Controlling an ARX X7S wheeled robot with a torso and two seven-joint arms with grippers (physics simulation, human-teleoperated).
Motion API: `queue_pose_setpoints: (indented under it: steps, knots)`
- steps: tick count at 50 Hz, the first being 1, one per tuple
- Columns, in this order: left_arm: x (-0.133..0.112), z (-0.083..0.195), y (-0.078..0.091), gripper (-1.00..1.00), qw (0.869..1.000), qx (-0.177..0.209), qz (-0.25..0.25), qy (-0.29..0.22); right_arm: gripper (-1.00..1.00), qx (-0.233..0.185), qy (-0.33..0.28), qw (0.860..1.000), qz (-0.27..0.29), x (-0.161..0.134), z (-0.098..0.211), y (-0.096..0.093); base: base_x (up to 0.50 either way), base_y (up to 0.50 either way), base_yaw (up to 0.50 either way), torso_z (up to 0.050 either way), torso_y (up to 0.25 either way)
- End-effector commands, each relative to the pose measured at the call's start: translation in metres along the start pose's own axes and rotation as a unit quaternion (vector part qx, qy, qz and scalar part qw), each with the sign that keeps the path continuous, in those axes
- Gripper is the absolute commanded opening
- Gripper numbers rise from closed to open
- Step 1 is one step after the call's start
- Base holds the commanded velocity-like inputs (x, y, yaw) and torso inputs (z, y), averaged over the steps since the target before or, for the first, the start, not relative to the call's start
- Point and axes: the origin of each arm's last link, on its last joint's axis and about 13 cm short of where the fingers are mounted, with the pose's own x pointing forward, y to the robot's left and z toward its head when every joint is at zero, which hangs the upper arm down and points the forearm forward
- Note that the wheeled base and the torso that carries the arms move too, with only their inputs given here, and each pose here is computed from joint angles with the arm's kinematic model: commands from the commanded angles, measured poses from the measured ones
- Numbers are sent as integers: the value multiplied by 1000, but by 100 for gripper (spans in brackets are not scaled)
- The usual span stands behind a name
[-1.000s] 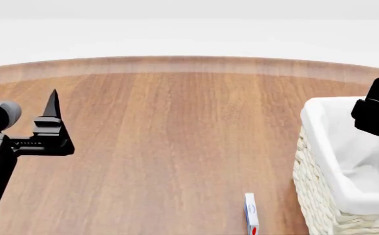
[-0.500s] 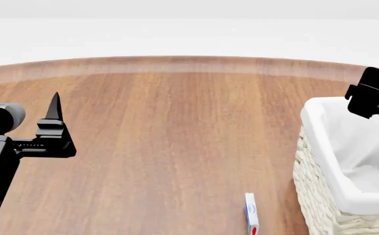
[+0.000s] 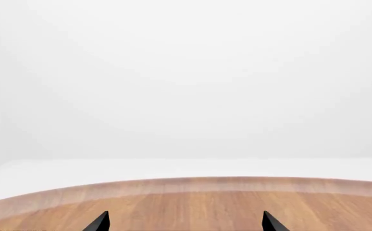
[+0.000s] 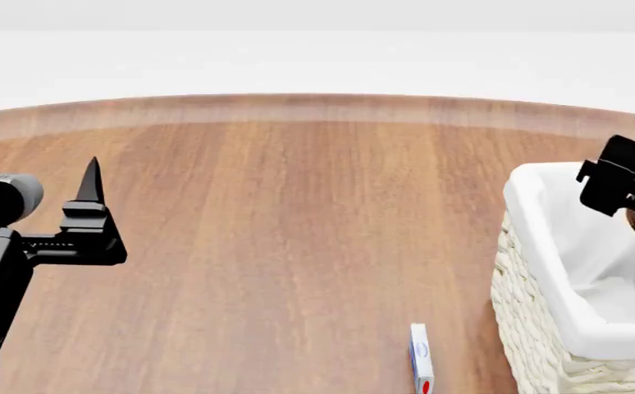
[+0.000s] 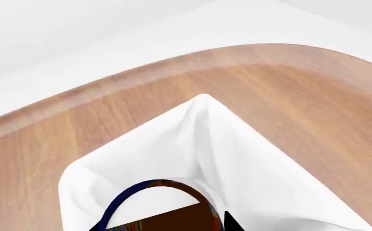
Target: Pick up the alphabet soup and the cream cheese box, and put them in the basket.
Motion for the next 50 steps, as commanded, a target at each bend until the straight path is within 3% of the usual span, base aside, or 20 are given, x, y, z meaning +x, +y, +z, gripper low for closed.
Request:
queue_pose_setpoints:
  steps: [1, 21, 22, 41, 50]
  knots:
    - [1, -2, 1, 100, 1000, -1, 2, 2, -100, -3, 22, 1000, 5, 6, 1, 2, 0, 0, 0, 0, 0]
    - [2, -6, 1, 100, 1000, -2, 2, 7, -100, -2, 49, 999, -12, 8, -5, 4, 0, 0, 0, 0, 1]
    - [2, -6, 1, 100, 1000, -3, 2, 8, 100, -5, 49, 999, -14, 8, -5, 4, 0, 0, 0, 0, 0]
    - [3, -6, 3, 100, 1000, -3, 3, 8, 100, -6, 47, 999, -26, 11, -6, 5, 0, 0, 0, 0, 0]
    - [3, -6, 4, 100, 1000, -3, 5, 8, 100, -19, 12, 999, -23, -5, 12, 9, 0, 0, 0, 0, 0]
